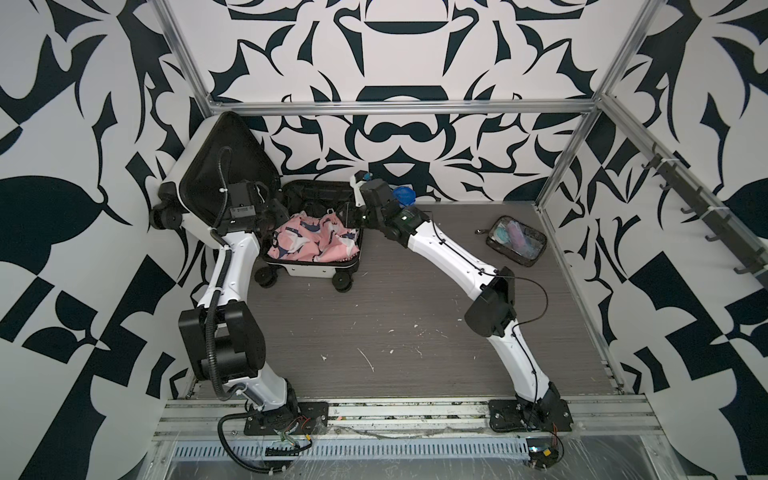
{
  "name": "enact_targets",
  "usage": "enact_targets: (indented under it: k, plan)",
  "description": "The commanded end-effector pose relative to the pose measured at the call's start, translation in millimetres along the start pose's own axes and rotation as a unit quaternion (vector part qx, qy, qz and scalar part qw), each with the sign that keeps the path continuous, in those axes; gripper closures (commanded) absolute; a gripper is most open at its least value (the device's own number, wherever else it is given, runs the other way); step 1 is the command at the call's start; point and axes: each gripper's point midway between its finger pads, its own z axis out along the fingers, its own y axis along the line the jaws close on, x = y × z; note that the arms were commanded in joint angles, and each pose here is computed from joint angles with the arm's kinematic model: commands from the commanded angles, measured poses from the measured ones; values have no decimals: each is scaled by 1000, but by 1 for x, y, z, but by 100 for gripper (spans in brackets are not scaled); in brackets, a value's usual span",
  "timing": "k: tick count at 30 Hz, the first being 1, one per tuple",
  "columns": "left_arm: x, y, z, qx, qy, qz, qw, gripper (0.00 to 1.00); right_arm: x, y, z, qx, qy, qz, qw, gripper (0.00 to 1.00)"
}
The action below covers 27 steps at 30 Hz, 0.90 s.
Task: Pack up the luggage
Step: 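Carry the folded pink shorts with both grippers into the suitcase, then open both grippers and press the shorts flat inside the suitcase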
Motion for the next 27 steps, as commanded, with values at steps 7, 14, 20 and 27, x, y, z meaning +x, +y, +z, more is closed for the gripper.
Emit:
enact_targets:
  k: [7,14,20,27]
  plan:
    - [49,16,73,-8,97,-9,995,71,54,-19,47,11,51,11,999,77]
    - [60,41,115,-53,132,-12,990,75,82,-75,73,78,70,34,994,82]
    - [68,56,138,-85,157,-16,984,75,73,-84,79,84,53,43,994,84]
    - [69,50,142,-69,167,-24,983,67,57,-60,69,46,45,39,997,81]
